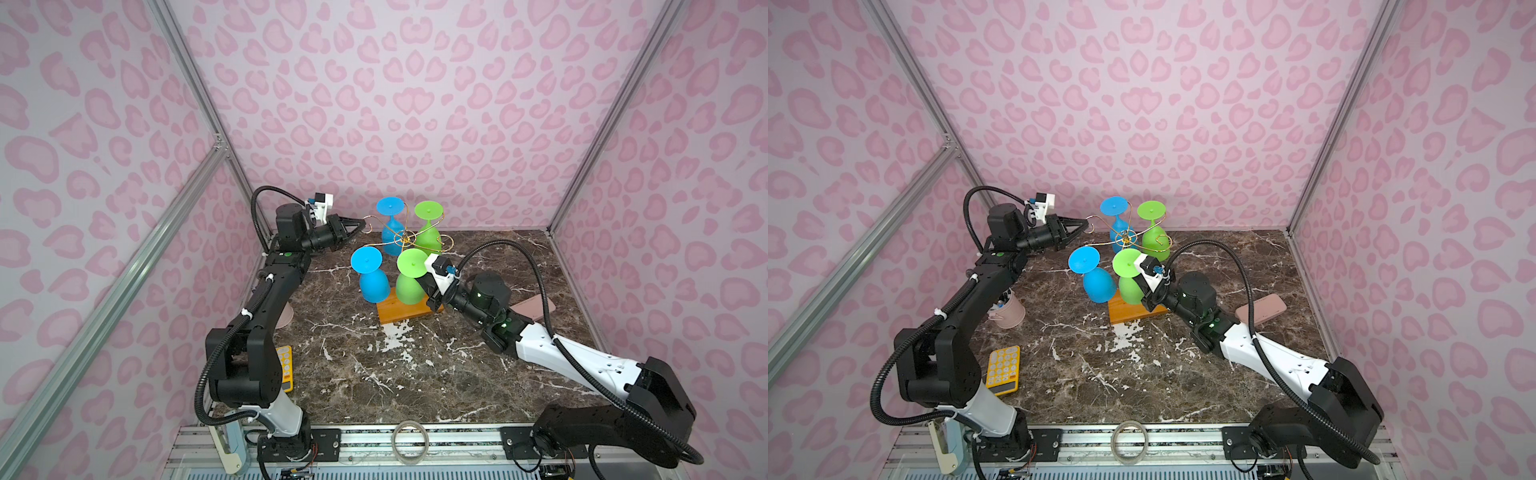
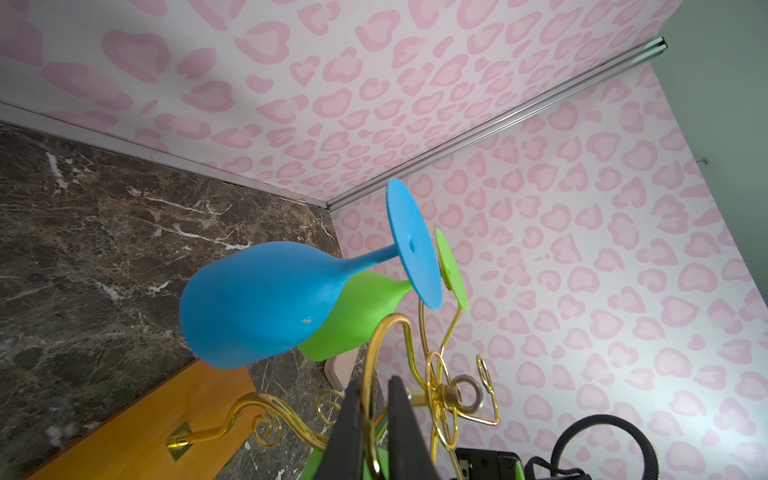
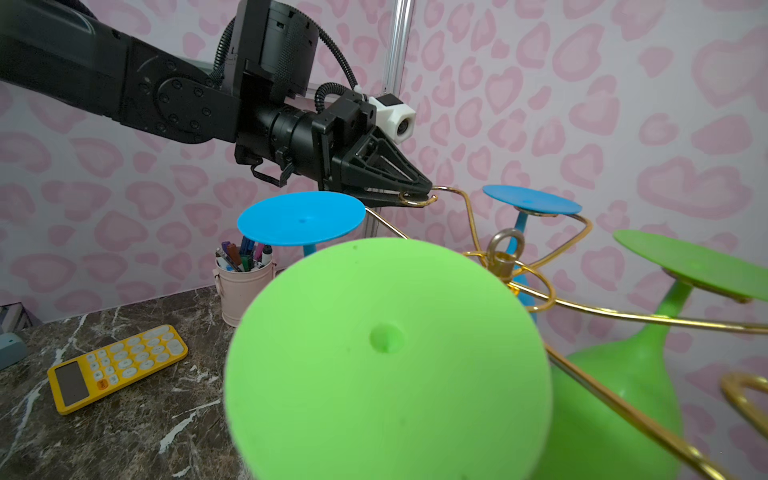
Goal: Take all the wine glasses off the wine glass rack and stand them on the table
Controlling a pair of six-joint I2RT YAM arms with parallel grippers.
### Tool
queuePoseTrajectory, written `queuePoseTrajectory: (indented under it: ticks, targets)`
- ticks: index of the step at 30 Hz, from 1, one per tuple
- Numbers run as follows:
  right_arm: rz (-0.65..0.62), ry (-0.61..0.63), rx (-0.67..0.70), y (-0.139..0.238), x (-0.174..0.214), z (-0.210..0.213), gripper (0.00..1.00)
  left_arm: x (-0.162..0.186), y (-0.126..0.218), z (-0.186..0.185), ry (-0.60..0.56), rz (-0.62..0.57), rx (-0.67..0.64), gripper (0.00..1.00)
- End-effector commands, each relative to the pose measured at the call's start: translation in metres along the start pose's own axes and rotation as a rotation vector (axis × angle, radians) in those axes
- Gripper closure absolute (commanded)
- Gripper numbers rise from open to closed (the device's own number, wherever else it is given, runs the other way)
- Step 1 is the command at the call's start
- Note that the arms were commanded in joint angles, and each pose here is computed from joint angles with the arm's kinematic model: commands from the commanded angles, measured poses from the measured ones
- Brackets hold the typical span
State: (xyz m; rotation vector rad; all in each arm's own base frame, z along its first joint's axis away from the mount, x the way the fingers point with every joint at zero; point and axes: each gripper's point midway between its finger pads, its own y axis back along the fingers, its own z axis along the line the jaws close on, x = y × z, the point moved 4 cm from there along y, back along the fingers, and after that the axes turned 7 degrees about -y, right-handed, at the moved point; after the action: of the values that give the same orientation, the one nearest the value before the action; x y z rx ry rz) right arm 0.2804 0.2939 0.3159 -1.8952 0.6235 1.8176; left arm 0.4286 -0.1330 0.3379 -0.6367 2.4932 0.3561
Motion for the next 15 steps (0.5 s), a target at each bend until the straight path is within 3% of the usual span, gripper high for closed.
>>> queuePoseTrajectory:
  ticks: [1, 15]
  targets:
    - [0.056, 0.004, -0.061, 0.001, 0.016, 0.011, 1.00, 0.010, -0.002, 0.018, -0.030, 0.025, -0.052, 0.95]
    - [0.151, 0.014, -0.045, 0.000, 0.034, 0.008, 1.00, 0.008, -0.002, 0.014, -0.024, 0.021, -0.043, 0.97]
